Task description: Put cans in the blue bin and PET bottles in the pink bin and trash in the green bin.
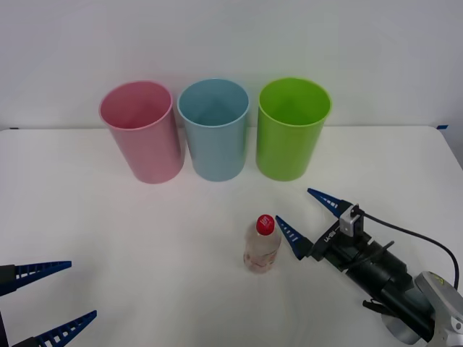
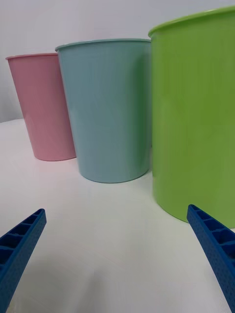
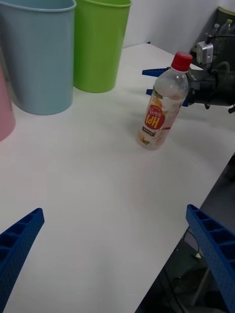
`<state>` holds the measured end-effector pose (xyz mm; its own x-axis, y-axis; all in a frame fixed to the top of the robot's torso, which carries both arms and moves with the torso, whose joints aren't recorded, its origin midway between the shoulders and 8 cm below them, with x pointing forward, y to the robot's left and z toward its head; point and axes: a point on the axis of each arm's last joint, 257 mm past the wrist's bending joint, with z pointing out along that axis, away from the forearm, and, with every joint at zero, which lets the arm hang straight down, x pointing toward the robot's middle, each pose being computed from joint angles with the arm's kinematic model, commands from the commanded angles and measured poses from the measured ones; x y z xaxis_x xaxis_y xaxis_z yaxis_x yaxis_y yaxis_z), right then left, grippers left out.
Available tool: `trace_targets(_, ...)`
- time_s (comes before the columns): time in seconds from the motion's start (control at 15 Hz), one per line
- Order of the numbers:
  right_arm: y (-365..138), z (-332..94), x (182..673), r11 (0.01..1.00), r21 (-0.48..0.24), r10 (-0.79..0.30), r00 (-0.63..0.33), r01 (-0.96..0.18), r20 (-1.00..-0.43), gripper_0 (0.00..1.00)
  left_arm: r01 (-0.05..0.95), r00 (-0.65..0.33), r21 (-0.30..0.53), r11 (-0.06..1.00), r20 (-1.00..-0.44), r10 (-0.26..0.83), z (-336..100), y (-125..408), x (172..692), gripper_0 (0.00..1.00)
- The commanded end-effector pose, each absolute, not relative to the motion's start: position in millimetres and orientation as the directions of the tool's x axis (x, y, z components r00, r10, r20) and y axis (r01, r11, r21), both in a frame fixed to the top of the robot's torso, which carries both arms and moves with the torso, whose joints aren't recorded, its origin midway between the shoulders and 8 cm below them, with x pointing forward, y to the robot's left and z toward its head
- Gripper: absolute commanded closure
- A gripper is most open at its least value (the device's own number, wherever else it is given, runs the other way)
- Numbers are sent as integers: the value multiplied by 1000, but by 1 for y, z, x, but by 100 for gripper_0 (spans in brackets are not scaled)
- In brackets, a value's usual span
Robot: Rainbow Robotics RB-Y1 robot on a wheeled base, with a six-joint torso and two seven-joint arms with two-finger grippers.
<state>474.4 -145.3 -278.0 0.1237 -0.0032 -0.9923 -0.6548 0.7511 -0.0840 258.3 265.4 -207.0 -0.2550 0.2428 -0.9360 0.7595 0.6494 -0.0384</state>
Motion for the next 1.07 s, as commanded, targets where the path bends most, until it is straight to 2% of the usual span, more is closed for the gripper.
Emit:
trace_targets(0.07,-145,-278,474,751,-84,-3,124,-655,-992,0,759,-255,-38,649,-936,243,-207,265,258,0)
trace_targets(1.07,-145,-278,474,751,-84,-3,124,-655,-992,0,759,-255,-38,649,-936,243,-207,265,258,0)
